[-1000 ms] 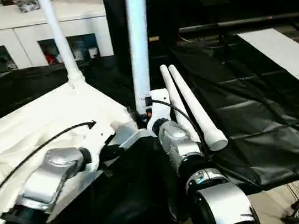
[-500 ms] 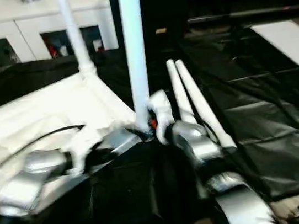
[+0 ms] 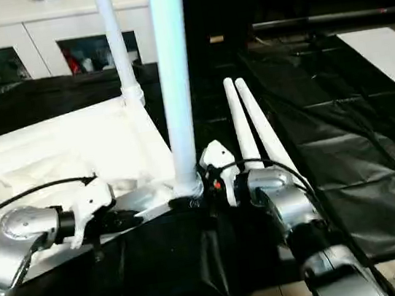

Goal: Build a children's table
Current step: Rotate leg to tighten

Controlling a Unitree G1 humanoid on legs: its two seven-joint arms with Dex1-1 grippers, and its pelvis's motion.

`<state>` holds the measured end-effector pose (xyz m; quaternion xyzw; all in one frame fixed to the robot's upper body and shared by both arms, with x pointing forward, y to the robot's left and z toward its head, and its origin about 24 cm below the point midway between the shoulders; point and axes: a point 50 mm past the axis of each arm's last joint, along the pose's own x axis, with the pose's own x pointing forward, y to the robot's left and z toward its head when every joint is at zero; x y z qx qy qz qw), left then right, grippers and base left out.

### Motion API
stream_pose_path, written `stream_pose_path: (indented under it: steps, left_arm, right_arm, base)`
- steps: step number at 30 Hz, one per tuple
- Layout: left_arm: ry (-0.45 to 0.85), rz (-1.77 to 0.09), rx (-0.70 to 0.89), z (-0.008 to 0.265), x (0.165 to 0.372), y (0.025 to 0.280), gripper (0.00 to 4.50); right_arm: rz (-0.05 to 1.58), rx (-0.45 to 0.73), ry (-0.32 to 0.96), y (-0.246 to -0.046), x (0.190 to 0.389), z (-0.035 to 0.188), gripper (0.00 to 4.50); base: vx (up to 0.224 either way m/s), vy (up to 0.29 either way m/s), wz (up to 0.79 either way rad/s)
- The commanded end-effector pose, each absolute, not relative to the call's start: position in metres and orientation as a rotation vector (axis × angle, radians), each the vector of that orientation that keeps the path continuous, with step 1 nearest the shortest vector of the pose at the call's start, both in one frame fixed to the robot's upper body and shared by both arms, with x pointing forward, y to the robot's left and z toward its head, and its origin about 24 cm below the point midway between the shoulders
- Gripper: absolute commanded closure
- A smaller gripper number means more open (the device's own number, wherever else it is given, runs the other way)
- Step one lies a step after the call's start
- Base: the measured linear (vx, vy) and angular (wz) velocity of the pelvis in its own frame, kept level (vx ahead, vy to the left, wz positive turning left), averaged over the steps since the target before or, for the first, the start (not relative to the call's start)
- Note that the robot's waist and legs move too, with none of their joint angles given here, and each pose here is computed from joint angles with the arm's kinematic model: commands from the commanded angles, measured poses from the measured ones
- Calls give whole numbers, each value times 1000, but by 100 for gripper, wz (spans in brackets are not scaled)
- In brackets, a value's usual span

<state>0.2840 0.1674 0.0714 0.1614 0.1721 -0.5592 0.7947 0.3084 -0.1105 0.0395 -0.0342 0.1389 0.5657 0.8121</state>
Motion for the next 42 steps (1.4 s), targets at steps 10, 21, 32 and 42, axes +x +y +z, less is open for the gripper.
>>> stream_pose_path:
  steps: [10,21,32,42]
  left_arm:
    - [396,-1235,414,65,290,158,353]
    - [458,-1211,475,58,287,167,306]
    - [498,-1193,443,54,286,169,396]
    - [535,-1199,450,51,282,171,441]
  right_arm:
    - [1214,-91,283,-109,305,44,0]
    - [1202,-101,284,-109,304,43,0]
    - [1191,-108,283,-109,306,43,0]
    - [1187,-144,278,-109,312,43,0]
  base:
    - [0,0,0]
    - [0,0,0]
    - [0,0,0]
    - [0,0,0]
